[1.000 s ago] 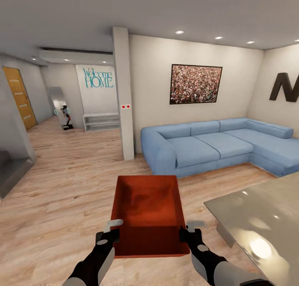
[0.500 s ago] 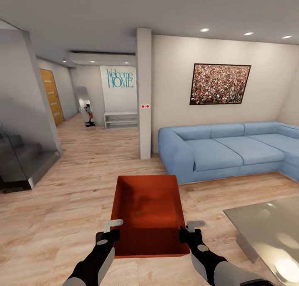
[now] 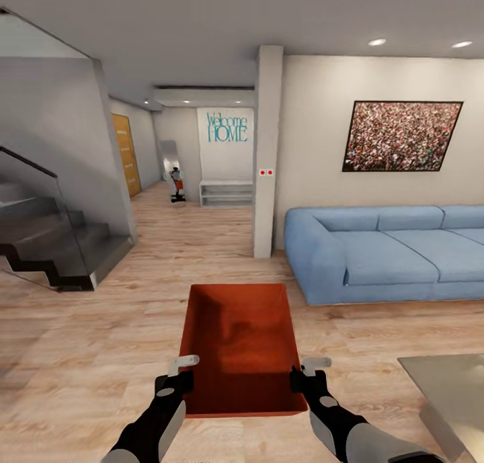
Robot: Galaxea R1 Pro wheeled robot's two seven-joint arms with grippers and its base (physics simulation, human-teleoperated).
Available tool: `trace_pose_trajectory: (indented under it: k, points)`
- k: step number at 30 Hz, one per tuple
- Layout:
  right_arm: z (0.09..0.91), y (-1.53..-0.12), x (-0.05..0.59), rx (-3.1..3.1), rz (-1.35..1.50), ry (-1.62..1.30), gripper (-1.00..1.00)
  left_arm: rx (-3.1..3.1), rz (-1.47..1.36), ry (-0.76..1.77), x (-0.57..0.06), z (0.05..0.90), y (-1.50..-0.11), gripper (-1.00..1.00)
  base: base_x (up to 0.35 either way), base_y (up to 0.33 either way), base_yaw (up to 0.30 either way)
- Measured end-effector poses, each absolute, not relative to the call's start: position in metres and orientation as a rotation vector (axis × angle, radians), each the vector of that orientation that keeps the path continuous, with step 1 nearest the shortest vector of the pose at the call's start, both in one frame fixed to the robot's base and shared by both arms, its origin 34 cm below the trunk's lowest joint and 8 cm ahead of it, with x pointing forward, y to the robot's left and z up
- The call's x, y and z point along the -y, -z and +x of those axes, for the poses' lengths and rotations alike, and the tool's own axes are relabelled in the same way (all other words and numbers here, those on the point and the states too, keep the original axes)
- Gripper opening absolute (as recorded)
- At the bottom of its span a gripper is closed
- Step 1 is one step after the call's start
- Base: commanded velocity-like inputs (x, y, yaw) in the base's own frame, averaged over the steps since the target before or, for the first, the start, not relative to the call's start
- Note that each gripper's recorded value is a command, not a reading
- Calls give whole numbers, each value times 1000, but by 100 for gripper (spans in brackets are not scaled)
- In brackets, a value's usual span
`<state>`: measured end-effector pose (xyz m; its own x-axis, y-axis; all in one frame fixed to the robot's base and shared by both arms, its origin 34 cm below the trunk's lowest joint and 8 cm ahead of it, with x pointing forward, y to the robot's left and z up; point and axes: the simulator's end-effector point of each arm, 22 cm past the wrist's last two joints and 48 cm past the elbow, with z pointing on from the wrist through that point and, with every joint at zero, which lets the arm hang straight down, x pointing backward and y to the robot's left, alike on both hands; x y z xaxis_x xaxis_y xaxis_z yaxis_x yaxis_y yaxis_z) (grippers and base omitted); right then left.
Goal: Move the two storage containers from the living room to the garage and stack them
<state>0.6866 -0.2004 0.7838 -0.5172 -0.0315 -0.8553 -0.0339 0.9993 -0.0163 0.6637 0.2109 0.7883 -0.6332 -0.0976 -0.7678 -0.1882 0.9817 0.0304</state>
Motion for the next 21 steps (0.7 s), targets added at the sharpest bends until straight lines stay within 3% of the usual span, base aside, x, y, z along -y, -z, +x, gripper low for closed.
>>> trace_pose_trajectory:
  k: [14, 21]
  points:
    - [687, -784, 201, -2114, -46, -3, -100, -2260, -198, -135, -211, 664, -788, -100, 0, 0, 298]
    - [687, -784, 201, -2114, -45, -3, -100, -2260, -198, -135, -211, 664, -789, -100, 32, 0, 63]
